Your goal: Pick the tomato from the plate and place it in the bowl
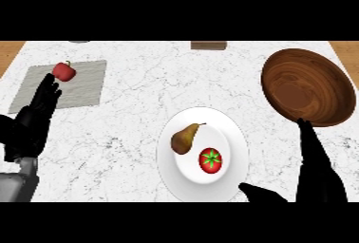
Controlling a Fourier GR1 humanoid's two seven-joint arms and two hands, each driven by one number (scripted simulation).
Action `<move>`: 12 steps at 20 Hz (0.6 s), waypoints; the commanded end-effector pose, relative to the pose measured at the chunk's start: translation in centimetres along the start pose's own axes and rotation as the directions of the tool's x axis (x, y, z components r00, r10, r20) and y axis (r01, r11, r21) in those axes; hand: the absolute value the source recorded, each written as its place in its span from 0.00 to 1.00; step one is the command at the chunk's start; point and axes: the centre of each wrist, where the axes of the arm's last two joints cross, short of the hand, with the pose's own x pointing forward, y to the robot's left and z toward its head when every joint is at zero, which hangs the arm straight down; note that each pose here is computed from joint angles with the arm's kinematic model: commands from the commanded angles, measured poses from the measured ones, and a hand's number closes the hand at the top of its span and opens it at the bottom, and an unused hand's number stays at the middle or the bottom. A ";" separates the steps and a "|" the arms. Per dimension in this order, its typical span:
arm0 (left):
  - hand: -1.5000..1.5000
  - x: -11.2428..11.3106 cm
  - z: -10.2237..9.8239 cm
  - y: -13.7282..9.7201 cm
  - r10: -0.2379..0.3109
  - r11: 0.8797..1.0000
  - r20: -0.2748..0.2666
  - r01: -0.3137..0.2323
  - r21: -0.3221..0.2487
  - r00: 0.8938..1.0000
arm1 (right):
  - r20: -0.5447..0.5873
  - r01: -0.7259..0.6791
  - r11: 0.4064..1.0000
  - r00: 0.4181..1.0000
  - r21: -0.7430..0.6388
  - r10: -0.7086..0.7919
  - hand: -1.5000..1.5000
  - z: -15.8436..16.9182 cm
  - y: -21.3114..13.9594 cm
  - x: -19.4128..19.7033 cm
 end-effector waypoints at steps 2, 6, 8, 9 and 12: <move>0.50 -0.2 0.3 -0.8 0.011 1.000 0.019 -0.011 -0.013 1.000 | -0.162 -0.164 0.966 0.967 0.200 0.198 0.00 -0.2 0.5 1.6; 0.50 -0.4 0.0 -0.7 0.010 1.000 0.012 -0.010 -0.022 1.000 | -0.195 -0.192 0.931 0.946 0.311 0.260 0.00 -1.9 1.5 2.5; 0.50 -0.5 -0.3 -1.1 0.002 1.000 0.021 -0.002 -0.017 1.000 | -0.175 -0.192 0.904 0.946 0.381 0.274 0.00 -2.0 2.3 3.6; 0.50 -0.5 -0.1 0.2 0.004 1.000 0.020 -0.004 -0.017 1.000 | -0.184 -0.195 0.894 0.940 0.404 0.288 0.00 -2.8 1.9 3.2; 0.50 0.1 -0.7 0.2 -0.003 1.000 0.010 0.003 -0.013 1.000 | -0.199 -0.157 0.875 0.941 0.459 0.273 0.00 -4.0 3.0 5.1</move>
